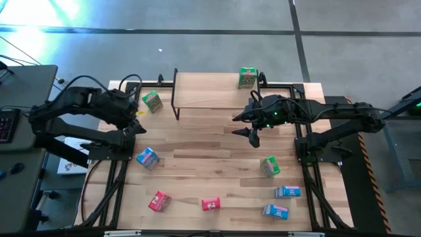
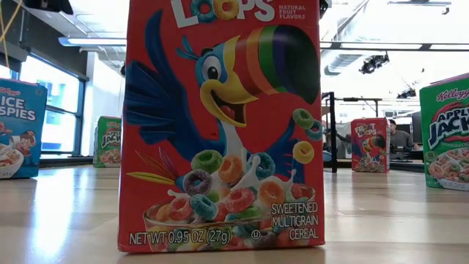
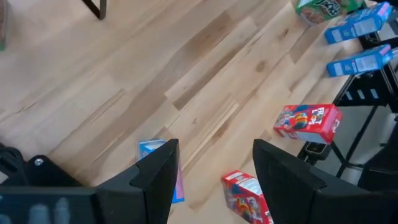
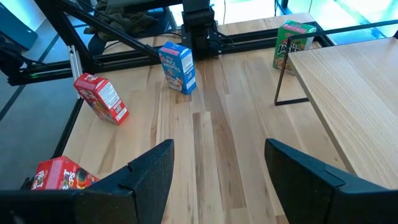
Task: Stack cereal on shelf
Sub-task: Put the top blue cereal box on the shelf
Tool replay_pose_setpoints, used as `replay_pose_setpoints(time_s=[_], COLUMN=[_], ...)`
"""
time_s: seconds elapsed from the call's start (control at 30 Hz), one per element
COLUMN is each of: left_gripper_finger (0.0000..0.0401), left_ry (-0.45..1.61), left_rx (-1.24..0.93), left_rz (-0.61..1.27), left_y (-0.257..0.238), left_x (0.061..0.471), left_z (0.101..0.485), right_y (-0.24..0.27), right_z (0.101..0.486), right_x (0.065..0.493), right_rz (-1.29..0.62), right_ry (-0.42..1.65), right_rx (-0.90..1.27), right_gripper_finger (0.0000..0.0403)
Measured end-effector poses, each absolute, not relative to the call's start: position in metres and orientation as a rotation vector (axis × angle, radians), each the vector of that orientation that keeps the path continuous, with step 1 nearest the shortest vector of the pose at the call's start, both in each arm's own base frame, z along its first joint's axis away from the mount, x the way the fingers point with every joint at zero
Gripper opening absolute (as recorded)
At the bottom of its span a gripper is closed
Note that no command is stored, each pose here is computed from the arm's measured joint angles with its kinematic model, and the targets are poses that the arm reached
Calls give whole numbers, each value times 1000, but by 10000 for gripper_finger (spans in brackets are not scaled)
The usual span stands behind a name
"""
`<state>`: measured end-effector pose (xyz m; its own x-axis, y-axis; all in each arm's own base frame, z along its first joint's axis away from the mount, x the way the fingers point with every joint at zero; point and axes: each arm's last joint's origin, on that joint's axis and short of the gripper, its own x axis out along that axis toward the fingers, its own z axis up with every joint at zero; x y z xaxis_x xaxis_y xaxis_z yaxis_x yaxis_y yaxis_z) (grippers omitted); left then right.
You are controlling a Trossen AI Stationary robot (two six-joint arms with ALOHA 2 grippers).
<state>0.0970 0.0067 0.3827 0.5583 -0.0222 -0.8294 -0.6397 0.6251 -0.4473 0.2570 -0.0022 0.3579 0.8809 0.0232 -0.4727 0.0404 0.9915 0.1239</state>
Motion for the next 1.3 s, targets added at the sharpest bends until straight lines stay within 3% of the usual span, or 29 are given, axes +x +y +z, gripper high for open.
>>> replay_pose_setpoints(time_s=[0.93,1.3], left_gripper_finger=[197,197], left_ry=[1218,1217], left_rx=[-818,-849], left_rz=[517,533], left_y=[-25,-36], left_x=[107,114], left_z=[315,289], right_y=[-2,-2], right_z=[358,358], right_x=[257,257], right_rz=[-9,-9], right_ry=[493,494], right_rx=[132,132], right_gripper_finger=[244,244])
